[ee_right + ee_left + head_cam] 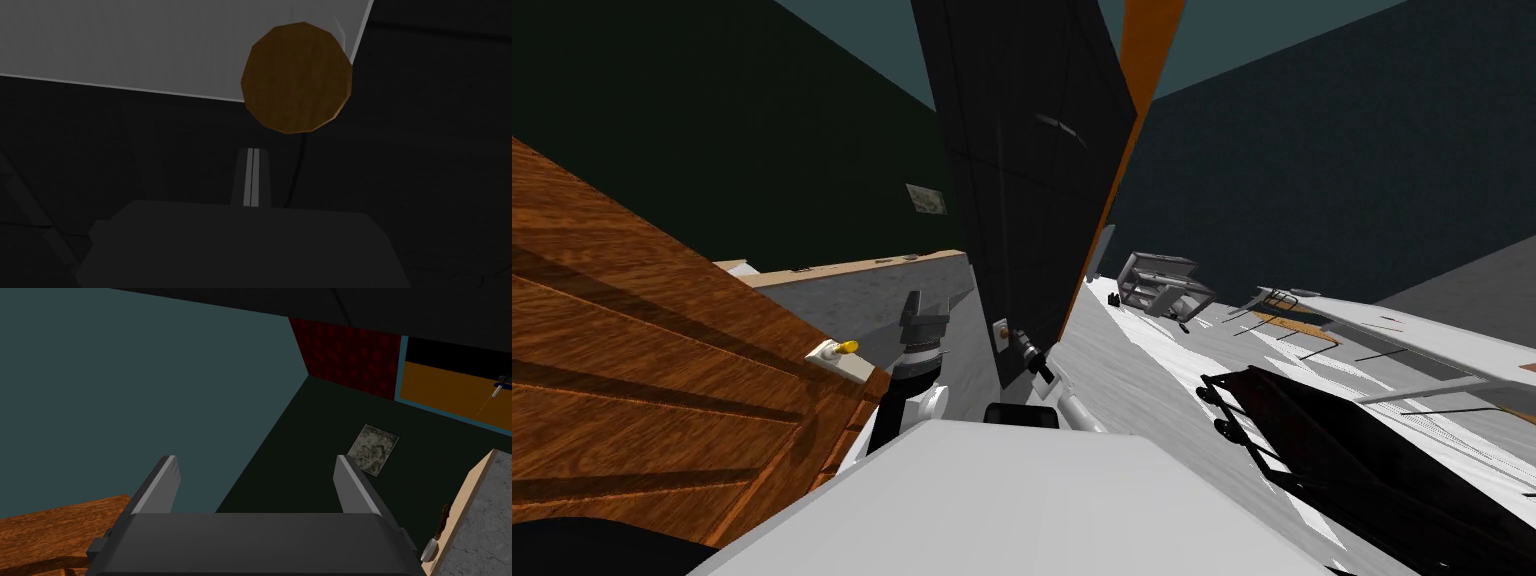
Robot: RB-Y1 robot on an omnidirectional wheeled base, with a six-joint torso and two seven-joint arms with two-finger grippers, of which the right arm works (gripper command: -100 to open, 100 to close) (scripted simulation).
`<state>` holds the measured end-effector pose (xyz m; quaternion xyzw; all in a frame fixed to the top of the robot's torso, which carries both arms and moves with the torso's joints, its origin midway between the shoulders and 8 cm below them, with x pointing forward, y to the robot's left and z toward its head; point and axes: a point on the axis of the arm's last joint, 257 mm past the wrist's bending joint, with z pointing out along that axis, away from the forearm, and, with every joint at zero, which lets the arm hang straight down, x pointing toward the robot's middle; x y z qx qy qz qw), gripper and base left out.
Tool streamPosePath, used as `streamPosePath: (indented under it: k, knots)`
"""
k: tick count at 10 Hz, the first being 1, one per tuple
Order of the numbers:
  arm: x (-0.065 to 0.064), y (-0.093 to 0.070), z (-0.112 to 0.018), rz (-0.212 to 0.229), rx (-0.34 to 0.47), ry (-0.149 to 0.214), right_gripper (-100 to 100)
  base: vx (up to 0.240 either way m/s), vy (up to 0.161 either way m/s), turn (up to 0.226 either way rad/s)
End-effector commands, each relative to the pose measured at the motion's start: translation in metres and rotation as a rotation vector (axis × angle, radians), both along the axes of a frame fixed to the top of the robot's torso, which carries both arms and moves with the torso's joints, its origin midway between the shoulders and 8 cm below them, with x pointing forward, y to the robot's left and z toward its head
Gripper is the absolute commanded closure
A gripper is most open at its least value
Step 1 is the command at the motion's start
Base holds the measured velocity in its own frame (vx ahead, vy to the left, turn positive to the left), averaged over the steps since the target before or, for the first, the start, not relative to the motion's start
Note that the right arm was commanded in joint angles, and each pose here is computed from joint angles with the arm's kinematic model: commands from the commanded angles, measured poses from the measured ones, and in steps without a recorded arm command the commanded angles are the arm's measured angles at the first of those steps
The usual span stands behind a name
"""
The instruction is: Push the door open
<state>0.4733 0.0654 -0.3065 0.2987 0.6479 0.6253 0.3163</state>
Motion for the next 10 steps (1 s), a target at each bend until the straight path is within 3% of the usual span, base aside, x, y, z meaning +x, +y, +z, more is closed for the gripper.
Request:
streamPosePath:
  k: [1,7,10]
  knots:
    - [-0.002,0.001,0.0,0.005,0.002,0.001,-100,-0.16,-0.1,-0.016]
    - [-0.015,0.022,0.01,0.04,0.039,0.009,-100,-0.184,-0.105,-0.015]
    - [-0.009,0.011,0.004,0.027,0.019,0.006,-100,0.052,0.048,0.022]
